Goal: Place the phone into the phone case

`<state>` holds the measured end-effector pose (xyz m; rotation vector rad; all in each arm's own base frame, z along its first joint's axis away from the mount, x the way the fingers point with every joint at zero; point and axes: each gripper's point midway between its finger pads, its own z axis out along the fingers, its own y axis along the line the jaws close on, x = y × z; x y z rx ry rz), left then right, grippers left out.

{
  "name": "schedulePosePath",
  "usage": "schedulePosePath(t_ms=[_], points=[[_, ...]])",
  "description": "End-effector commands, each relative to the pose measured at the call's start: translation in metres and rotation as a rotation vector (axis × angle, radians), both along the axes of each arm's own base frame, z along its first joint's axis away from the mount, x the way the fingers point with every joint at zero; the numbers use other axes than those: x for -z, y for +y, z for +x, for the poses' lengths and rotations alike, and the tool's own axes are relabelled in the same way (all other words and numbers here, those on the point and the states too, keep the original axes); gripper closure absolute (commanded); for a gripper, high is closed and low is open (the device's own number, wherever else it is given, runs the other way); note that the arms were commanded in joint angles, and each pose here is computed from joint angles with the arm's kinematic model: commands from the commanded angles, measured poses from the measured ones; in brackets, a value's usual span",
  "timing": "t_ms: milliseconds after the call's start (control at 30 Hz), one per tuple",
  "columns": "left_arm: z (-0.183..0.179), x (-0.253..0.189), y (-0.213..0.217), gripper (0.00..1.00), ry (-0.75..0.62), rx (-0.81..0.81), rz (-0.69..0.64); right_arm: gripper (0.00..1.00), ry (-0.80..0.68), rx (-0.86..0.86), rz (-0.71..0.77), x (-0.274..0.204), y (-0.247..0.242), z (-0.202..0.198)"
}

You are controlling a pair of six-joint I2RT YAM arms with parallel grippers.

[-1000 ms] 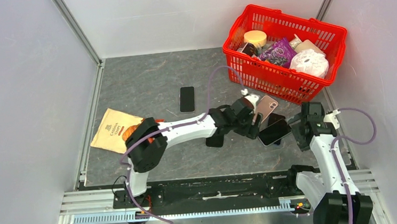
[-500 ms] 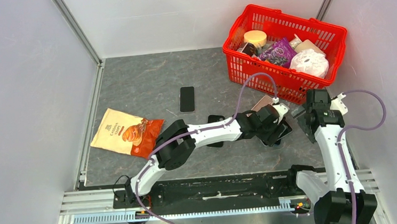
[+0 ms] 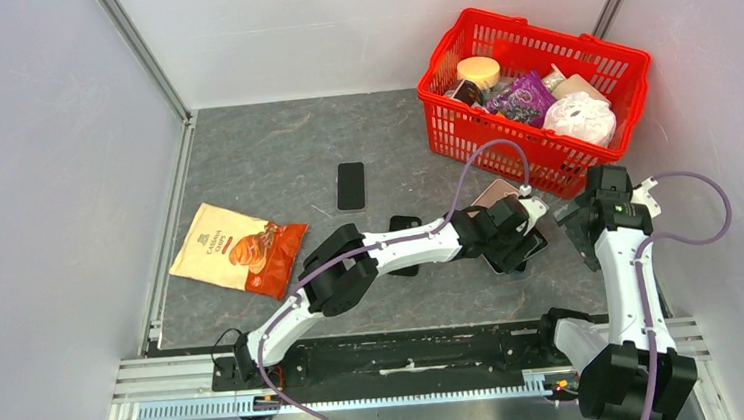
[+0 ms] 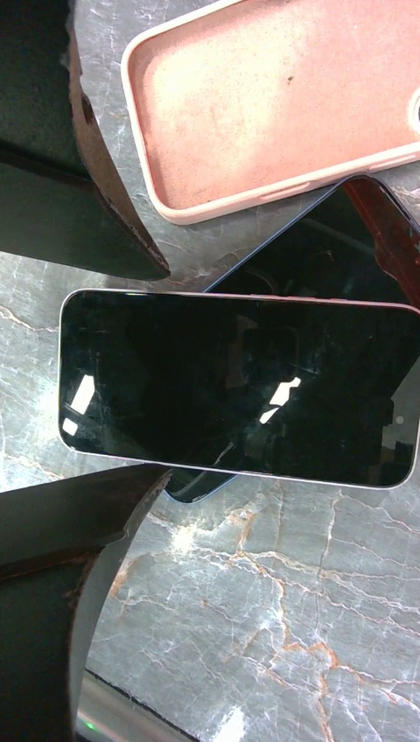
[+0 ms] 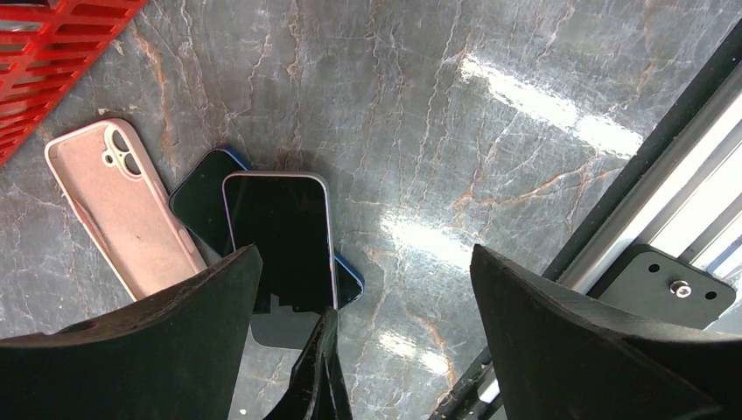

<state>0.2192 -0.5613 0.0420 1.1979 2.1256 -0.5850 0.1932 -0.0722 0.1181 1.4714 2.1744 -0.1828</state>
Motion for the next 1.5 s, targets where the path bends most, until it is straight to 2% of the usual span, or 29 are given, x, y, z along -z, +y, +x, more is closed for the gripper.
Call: schedulePosePath(t_ms=[0,567,833,933,1100,1167,1233,1467], points=[[0.003,-0.007,-0.011,0.17,-0.043,0.045,-0.004,0.03,-0.022,-0.017,0.006,-0.008,-0.002,0.003],[-0.006,0.017,0.000,0.16,-0.022,0.067,0.035,0.03,-0.026,-0.021,0.032,0.000,0.000,0.001],[-0.002,0.023,0.008,0.17,-0.055,0.045,0.059,0.03,-0.036,-0.015,0.031,-0.001,-0.002,0.000],[0.003,0.020,0.010,0.24,-0.077,0.016,0.061,0.03,-0.038,-0.022,0.037,0.000,0.000,0.000],[0.011,0.010,0.015,0.54,-0.111,-0.023,0.051,0.03,-0.066,-0.073,0.048,-0.002,0.005,0.005],[0.010,0.004,0.018,0.62,-0.115,-0.037,0.040,0.03,-0.095,-0.095,0.057,-0.005,0.008,0.009],[0.012,-0.008,0.021,0.67,-0.115,-0.058,0.006,0.03,-0.115,-0.110,0.068,-0.006,0.012,0.011],[0.009,-0.045,0.039,0.70,-0.077,-0.117,-0.088,0.05,-0.134,-0.171,0.145,0.002,0.027,0.021]])
